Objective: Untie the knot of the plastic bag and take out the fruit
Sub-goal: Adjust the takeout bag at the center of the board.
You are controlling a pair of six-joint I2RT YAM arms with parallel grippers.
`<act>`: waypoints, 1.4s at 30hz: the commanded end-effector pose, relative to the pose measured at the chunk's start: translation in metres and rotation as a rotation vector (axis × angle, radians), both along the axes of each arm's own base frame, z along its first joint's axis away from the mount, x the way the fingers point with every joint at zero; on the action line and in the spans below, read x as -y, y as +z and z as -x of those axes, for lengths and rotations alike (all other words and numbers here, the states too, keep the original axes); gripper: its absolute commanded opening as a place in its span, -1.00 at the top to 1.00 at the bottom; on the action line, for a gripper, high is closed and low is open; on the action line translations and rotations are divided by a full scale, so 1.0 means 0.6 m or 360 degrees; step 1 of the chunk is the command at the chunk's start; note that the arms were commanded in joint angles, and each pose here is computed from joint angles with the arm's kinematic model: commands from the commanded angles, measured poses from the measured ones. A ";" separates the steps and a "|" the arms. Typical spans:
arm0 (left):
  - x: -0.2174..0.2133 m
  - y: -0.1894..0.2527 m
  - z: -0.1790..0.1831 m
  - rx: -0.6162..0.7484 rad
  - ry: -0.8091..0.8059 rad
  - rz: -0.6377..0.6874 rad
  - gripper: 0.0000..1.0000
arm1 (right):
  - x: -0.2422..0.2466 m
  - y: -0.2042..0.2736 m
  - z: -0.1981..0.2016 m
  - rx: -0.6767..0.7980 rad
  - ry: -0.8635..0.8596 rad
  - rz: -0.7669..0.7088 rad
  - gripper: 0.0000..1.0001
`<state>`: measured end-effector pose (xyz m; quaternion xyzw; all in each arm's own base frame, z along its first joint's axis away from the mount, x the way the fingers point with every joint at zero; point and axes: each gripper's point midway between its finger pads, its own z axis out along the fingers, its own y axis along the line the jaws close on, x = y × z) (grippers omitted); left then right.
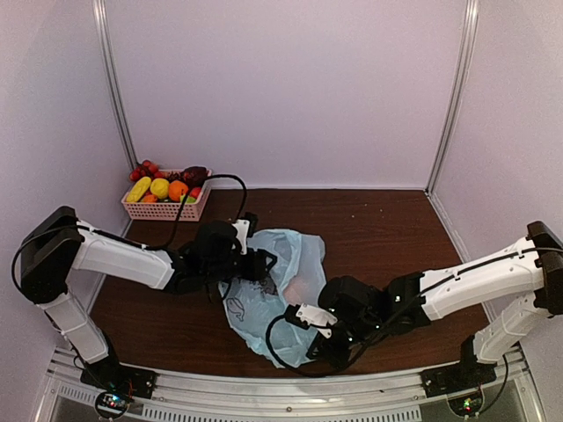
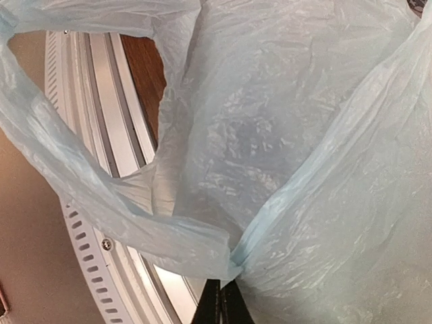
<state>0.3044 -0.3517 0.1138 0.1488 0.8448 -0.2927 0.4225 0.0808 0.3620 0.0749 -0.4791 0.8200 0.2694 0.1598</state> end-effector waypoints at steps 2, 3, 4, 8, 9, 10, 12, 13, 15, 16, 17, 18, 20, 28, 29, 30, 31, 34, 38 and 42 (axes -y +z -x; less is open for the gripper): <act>0.019 0.051 -0.001 0.0104 -0.0095 0.0123 -0.14 | 0.016 0.013 -0.002 -0.0003 -0.0078 0.0012 0.66; 0.023 0.057 0.008 0.0111 -0.0146 0.0143 -0.17 | 0.012 0.030 -0.009 0.0024 -0.0113 -0.0030 0.44; 0.027 0.060 0.022 0.0106 -0.0207 0.0162 -0.20 | 0.007 0.049 -0.018 0.0049 -0.0155 -0.0074 0.15; 0.021 0.068 0.059 0.0122 -0.0319 0.0142 -0.32 | 0.004 0.127 -0.064 0.0186 -0.0364 -0.0225 -0.53; 0.019 0.072 0.068 0.0127 -0.0335 0.0135 -0.35 | 0.005 0.144 -0.075 0.0224 -0.0414 -0.0253 -0.65; 0.017 0.075 0.077 0.0126 -0.0351 0.0129 -0.37 | 0.007 0.163 -0.084 0.0260 -0.0457 -0.0285 -0.74; 0.012 0.082 0.091 0.0126 -0.0372 0.0131 -0.40 | 0.016 0.195 -0.107 0.0340 -0.0570 -0.0333 -0.88; 0.011 0.085 0.097 0.0123 -0.0385 0.0133 -0.42 | 0.023 0.209 -0.123 0.0398 -0.0653 -0.0346 -0.95; 0.011 0.089 0.109 0.0122 -0.0402 0.0129 -0.43 | 0.040 0.224 -0.149 0.0459 -0.0811 -0.0348 -0.99; 0.009 0.087 0.112 0.0115 -0.0400 0.0117 -0.43 | 0.048 0.228 -0.162 0.0478 -0.0882 -0.0340 -0.99; 0.008 0.084 0.114 0.0099 -0.0388 0.0105 -0.43 | 0.056 0.228 -0.175 0.0495 -0.0949 -0.0323 -0.99; 0.004 0.076 0.115 0.0073 -0.0368 0.0086 -0.43 | 0.063 0.226 -0.187 0.0515 -0.1012 -0.0296 -0.99; -0.004 0.065 0.113 0.0035 -0.0321 0.0071 -0.42 | 0.070 0.226 -0.204 0.0562 -0.1092 -0.0249 -0.99; -0.005 0.052 0.116 -0.0013 -0.0290 0.0113 -0.35 | 0.023 0.211 -0.219 0.0615 -0.1063 -0.0117 -0.99; -0.004 0.051 0.115 -0.0013 -0.0289 0.0116 -0.31 | 0.015 0.206 -0.219 0.0614 -0.1053 -0.0103 -0.99; -0.002 0.051 0.115 -0.0011 -0.0292 0.0120 -0.26 | 0.007 0.201 -0.219 0.0611 -0.1046 -0.0090 -0.98; -0.001 0.049 0.114 -0.0012 -0.0289 0.0125 -0.24 | -0.001 0.194 -0.219 0.0608 -0.1043 -0.0073 -0.96; 0.005 0.047 0.116 -0.0017 -0.0296 0.0135 -0.24 | -0.023 0.168 -0.224 0.0581 -0.1045 -0.0037 -0.87; 0.007 0.042 0.116 -0.0029 -0.0292 0.0140 -0.23 | -0.036 0.126 -0.238 0.0589 -0.1106 0.0024 -0.78; -0.010 0.022 0.105 -0.0043 -0.0192 0.0070 -0.22 | -0.024 0.082 -0.259 0.0633 -0.1211 0.0158 -0.63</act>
